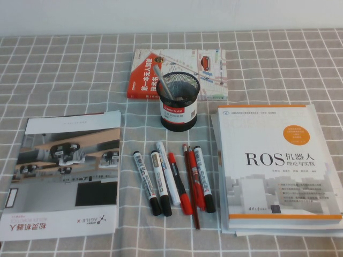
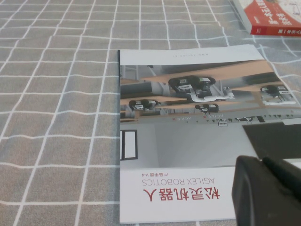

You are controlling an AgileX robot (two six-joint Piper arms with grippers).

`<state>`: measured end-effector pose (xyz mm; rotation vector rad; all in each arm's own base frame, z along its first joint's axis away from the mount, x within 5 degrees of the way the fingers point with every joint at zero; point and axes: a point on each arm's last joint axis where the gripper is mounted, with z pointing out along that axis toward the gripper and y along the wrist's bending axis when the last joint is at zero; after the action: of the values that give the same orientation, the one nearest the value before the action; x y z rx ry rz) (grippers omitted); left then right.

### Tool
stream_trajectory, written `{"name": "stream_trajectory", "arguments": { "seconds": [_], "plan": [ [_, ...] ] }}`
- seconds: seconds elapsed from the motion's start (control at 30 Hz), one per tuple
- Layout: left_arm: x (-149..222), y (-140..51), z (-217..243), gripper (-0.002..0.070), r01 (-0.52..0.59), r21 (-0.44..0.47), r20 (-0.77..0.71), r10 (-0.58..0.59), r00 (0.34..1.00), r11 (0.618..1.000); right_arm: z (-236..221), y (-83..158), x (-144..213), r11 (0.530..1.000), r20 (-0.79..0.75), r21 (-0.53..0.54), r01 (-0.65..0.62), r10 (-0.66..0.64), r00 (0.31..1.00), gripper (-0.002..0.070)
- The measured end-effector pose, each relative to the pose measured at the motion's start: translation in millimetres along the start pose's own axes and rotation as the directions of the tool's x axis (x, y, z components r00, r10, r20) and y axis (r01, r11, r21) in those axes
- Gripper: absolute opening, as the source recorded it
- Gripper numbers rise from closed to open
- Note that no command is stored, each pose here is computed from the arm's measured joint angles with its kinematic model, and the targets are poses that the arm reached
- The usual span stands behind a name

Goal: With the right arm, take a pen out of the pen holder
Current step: 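Take a marker out of the pen holder and lay it on the table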

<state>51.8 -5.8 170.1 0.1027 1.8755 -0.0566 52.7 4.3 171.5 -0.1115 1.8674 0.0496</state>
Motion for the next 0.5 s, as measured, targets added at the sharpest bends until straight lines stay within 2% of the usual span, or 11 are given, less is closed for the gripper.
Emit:
{"name": "stream_trajectory", "arguments": {
  "seconds": [0.13,0.33,0.5],
  "plan": [
    [0.0,0.0,0.0,-0.0003,0.0,0.0,0.0,0.0,1.0,1.0,-0.1,1.0,2.8,0.999,-0.031,-0.009,-0.03,0.03,0.999,-0.0012],
    [0.0,0.0,0.0,-0.0003,0.0,0.0,0.0,0.0,1.0,1.0,-0.3,6.8,2.9,0.981,-0.045,-0.067,-0.18,0.178,0.983,-0.0012],
    [0.0,0.0,0.0,-0.0003,0.0,0.0,0.0,0.0,1.0,1.0,-0.4,8.2,2.9,0.973,-0.05,-0.08,-0.216,0.213,0.976,-0.0012]
  ]
}}
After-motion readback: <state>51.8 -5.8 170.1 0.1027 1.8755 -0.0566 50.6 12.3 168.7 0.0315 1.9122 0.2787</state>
